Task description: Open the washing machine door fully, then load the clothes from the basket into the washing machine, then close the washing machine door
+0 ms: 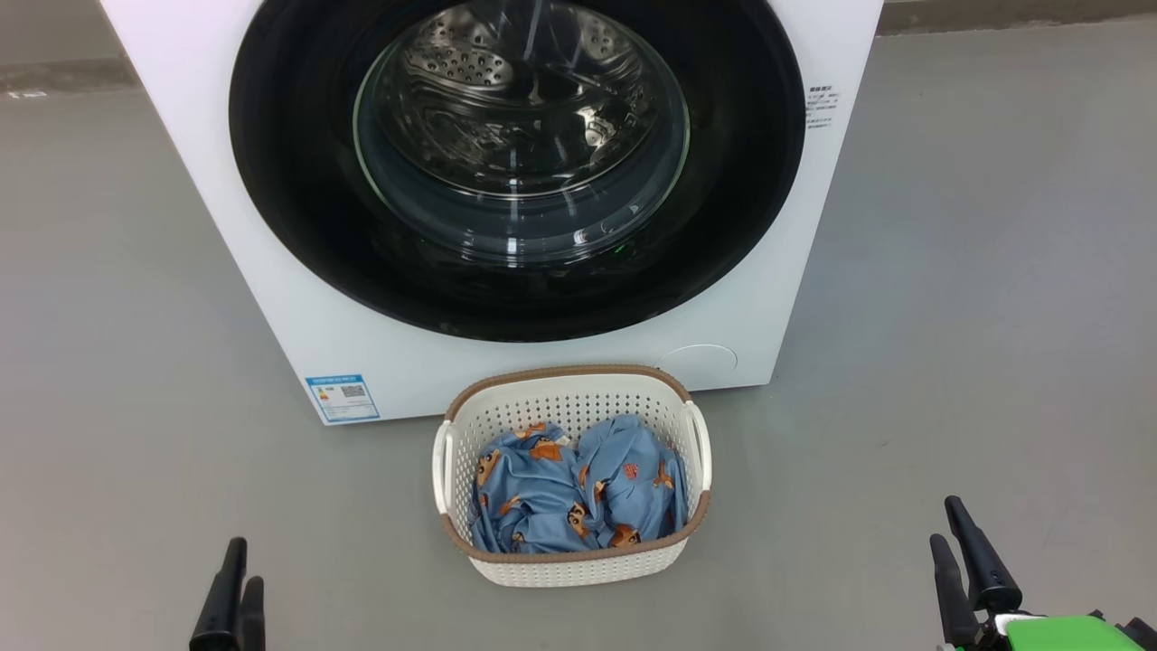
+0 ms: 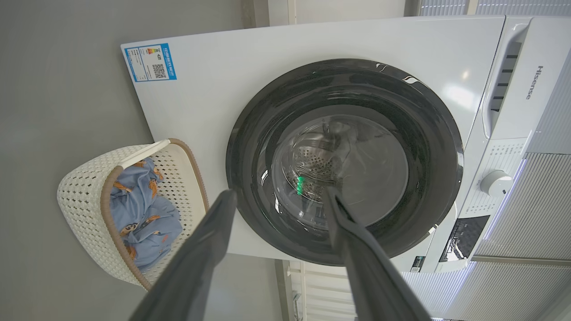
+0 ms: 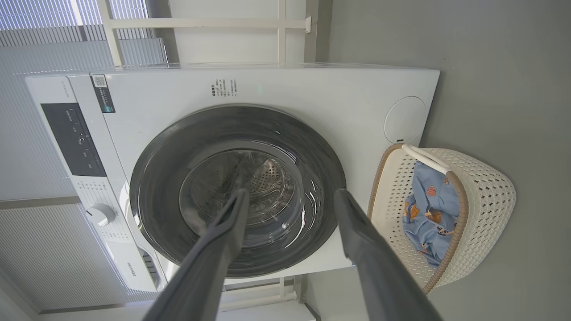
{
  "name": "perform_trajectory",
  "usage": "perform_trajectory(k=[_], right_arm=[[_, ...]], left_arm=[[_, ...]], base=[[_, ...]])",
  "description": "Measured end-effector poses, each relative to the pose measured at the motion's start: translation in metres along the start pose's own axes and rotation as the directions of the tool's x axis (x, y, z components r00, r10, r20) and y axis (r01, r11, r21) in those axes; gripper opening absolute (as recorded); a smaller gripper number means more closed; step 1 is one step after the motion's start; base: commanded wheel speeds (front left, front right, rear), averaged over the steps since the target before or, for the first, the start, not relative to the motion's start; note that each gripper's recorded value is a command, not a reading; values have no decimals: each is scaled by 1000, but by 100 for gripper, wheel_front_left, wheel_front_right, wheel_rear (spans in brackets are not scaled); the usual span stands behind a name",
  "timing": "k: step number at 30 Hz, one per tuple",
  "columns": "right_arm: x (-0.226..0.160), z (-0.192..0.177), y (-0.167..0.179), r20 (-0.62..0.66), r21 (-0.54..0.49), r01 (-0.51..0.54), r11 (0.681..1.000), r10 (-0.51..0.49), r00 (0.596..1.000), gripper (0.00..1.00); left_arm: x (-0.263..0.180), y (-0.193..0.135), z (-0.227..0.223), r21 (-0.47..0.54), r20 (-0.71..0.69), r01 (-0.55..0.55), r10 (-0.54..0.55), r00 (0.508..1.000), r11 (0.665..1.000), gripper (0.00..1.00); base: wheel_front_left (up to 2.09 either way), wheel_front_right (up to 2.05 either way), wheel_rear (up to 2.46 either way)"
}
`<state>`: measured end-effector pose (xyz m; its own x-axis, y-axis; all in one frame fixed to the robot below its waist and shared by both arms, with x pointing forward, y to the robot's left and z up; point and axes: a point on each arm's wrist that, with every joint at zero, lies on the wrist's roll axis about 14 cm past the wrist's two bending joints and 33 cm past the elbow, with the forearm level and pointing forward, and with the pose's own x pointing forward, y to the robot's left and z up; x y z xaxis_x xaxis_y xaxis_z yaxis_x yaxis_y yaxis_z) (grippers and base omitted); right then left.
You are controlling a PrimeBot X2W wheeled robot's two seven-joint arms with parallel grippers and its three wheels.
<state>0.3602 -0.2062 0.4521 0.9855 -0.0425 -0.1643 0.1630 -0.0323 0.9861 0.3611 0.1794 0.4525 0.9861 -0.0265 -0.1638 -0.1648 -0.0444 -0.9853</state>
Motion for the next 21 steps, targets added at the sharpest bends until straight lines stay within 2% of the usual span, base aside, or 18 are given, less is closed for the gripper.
perform_trajectory(k=[13, 21], right_arm=[[1, 1, 3, 7, -101, -2, 995, 3, 1000, 100], [5, 3, 10, 9, -218, -17, 976, 20, 1000, 100]], left_arm=[[1, -5, -1, 83, 3, 13, -13, 1000, 996, 100], [3, -8, -3, 173, -1, 19, -20, 1000, 985, 100]], base=[[0, 0, 0], [0, 0, 0]])
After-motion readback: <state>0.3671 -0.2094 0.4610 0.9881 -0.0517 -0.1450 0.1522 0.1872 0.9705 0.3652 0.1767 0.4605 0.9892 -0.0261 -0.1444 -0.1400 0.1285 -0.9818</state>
